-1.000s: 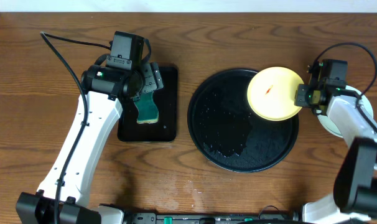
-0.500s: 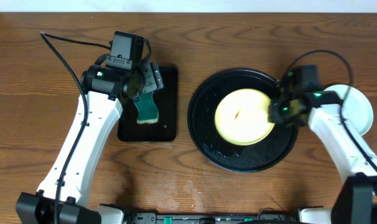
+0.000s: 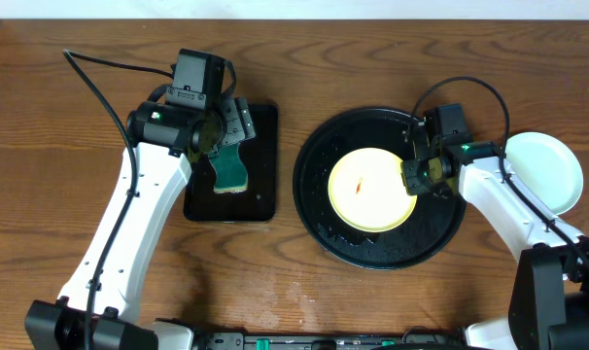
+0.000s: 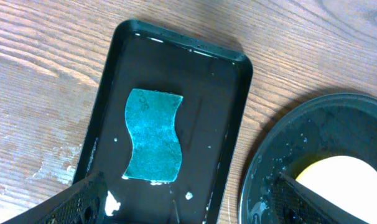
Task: Clean dirty plates on tray and stack at the side
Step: 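Grasp the sponge with the left gripper and carry it to the yellow plate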
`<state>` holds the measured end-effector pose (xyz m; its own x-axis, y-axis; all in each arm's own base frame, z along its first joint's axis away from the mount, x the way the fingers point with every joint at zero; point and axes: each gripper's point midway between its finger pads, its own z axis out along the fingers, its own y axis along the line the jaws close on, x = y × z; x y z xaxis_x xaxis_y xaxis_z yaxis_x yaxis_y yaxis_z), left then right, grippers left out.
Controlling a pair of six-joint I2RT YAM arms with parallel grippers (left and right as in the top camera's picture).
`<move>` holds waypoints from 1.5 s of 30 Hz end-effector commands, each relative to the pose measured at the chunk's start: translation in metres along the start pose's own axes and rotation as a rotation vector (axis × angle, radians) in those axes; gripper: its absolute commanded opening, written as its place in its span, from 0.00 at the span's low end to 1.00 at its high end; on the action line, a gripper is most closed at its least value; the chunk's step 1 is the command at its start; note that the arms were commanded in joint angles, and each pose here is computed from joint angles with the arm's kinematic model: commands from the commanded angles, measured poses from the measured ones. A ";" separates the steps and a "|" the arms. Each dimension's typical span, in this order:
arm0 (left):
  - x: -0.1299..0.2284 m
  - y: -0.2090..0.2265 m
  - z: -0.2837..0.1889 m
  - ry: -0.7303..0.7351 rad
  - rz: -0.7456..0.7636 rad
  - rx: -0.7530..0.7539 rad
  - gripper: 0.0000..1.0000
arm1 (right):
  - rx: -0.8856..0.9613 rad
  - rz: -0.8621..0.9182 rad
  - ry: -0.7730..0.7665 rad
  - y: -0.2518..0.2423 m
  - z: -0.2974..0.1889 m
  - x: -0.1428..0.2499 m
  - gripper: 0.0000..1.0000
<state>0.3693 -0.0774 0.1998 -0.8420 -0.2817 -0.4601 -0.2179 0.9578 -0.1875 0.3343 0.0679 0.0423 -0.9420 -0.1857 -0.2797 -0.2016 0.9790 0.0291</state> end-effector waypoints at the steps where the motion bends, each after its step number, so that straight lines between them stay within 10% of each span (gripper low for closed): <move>1: 0.009 -0.007 -0.003 0.050 -0.001 0.044 0.85 | -0.005 0.051 0.035 0.002 0.000 0.009 0.41; 13: 0.046 0.005 0.022 0.190 0.001 0.000 0.84 | -0.028 0.215 0.148 0.005 0.032 0.039 0.31; 18: 0.060 0.022 0.039 0.228 0.013 -0.080 0.81 | -0.020 0.236 0.159 0.002 0.042 0.040 0.02; 35: 0.104 0.048 0.151 0.303 0.044 -0.173 0.69 | 0.028 0.231 0.162 -0.006 0.041 0.042 0.01; 40: 0.119 0.055 0.175 0.355 0.046 -0.200 0.13 | 0.025 0.232 0.165 -0.006 0.040 0.043 0.01; 45: 0.121 0.040 0.168 0.381 0.029 -0.120 0.08 | 0.025 0.232 0.169 -0.006 0.040 0.044 0.01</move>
<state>0.3486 -0.0645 0.0018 -0.9539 -0.2455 -0.1725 -0.2515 0.9678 0.0131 0.3166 0.0647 0.0036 -0.9875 0.0345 -0.1540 0.0204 0.9955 0.0920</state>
